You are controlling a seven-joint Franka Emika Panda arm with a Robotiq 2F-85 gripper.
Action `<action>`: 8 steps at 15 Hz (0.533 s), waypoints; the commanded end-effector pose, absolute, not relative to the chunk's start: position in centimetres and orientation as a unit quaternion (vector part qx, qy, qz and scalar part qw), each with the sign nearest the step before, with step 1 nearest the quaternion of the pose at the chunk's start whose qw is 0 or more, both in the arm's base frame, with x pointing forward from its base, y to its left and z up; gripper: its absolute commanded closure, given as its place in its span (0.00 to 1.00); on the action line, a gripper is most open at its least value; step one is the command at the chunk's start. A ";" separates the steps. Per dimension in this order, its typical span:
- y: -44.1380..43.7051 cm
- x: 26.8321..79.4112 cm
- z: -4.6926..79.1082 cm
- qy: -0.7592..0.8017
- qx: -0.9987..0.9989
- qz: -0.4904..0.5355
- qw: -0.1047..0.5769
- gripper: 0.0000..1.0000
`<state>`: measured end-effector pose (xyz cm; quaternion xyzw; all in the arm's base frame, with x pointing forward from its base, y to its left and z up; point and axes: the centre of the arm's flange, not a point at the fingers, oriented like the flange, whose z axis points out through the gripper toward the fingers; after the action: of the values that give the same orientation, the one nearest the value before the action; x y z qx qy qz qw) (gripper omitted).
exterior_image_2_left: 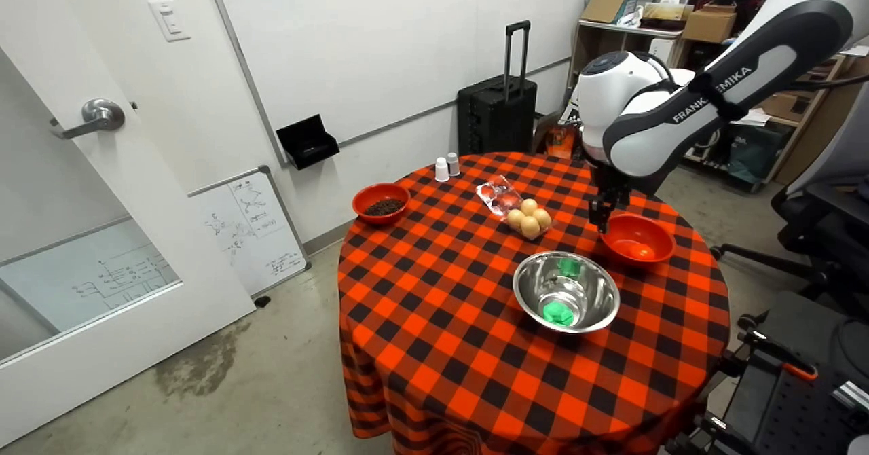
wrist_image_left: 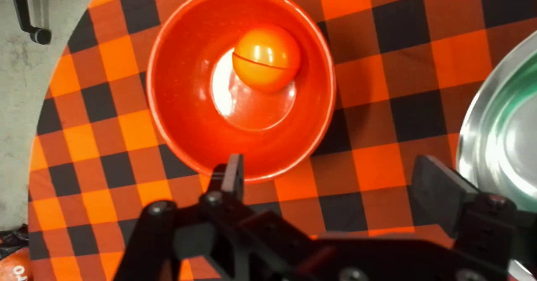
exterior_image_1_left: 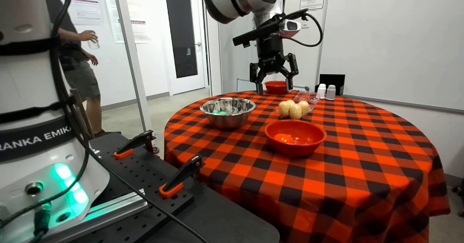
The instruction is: Put the broccoli and tomato in the silver bowl
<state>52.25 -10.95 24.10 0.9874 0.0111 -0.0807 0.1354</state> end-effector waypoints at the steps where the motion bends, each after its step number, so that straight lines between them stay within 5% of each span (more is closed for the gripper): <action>1: -14.4 51.4 23.2 0.034 0.987 -0.076 0.137 0.00; 8: -19.2 50.4 19.2 0.055 0.985 -0.117 0.112 0.00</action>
<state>50.08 -18.11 20.97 0.9859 0.0316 -0.1075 0.1239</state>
